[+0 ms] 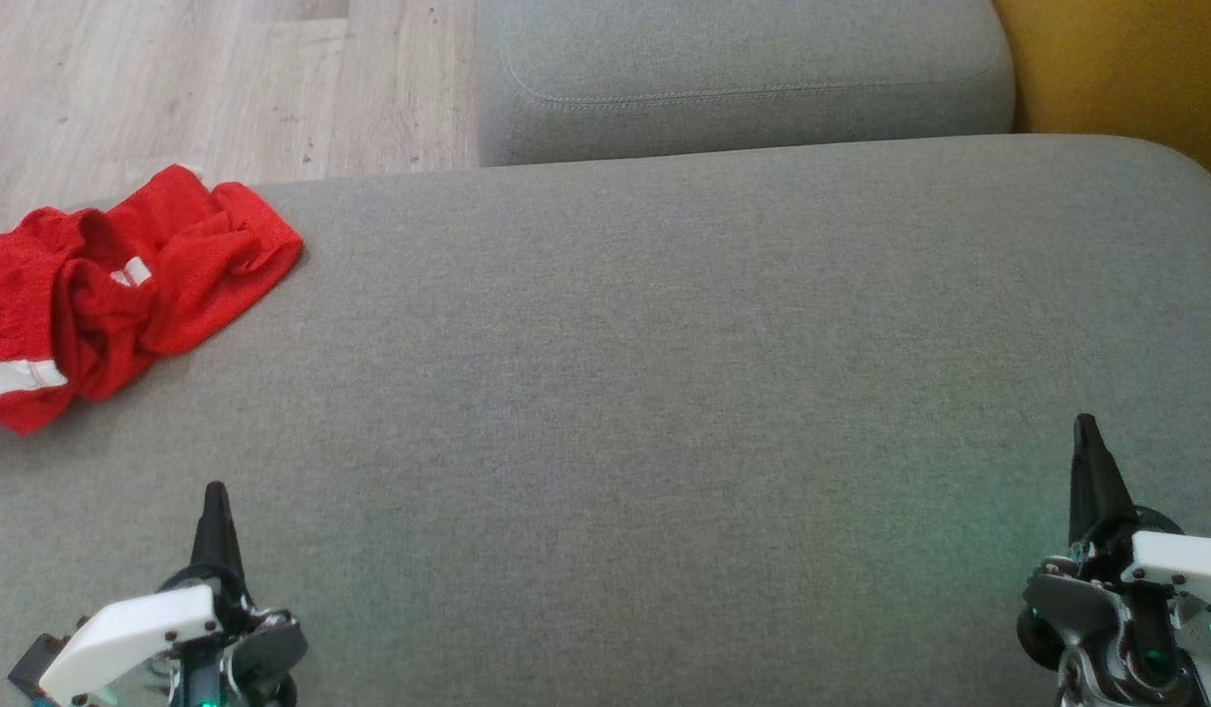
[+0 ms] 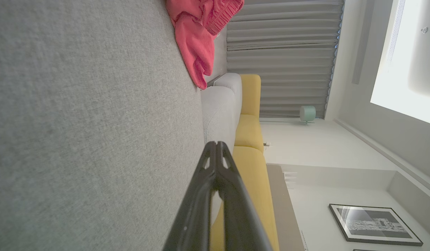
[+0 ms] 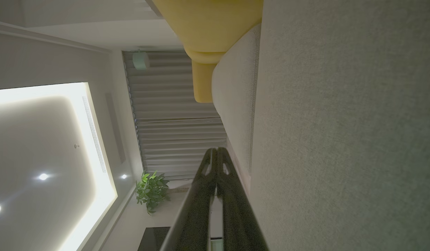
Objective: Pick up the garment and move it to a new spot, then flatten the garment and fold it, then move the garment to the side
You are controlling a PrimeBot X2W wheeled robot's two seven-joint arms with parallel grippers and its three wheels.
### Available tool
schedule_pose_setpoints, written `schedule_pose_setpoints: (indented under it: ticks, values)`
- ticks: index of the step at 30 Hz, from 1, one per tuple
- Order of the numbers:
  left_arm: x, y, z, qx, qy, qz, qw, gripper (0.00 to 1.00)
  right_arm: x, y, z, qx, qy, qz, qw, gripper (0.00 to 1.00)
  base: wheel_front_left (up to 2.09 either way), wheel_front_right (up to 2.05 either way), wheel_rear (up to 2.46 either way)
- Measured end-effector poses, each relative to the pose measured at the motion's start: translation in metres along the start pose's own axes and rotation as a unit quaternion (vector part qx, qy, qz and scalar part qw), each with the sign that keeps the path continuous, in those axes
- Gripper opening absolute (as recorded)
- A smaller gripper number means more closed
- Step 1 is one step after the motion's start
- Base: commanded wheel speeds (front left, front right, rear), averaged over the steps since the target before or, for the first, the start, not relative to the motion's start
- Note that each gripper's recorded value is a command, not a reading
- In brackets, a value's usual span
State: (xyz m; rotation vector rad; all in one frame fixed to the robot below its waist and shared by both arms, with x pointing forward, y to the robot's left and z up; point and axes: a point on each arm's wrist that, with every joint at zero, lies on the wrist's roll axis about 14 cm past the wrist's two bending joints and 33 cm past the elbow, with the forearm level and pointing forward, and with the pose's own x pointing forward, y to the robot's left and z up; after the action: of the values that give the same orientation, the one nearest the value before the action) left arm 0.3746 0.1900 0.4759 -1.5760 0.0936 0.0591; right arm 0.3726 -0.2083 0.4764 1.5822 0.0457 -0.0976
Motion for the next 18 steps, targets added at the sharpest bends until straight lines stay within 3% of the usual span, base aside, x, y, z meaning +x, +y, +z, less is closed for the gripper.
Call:
schedule_pose_setpoints:
  ticks: [16,17,18]
  values:
    - [0.0000,0.0000,0.0000,0.000,0.000,0.000,1.000,0.00,0.0000,0.0000,0.0000,0.000,0.000,0.000,1.000,0.00,0.00,0.00,0.00]
    - [0.0000,0.0000,0.0000,0.000,0.000,0.000,1.000,1.00,0.0000,0.0000,0.0000,0.000,0.000,0.000,1.000,1.00,0.00,0.00,0.00]
    - [-0.0002,0.0015,-0.0002,0.000,0.000,0.003,1.000,1.00,-0.0003,-0.0013,-0.0001,0.000,0.000,-0.002,1.000,1.00,0.00,0.00,0.00]
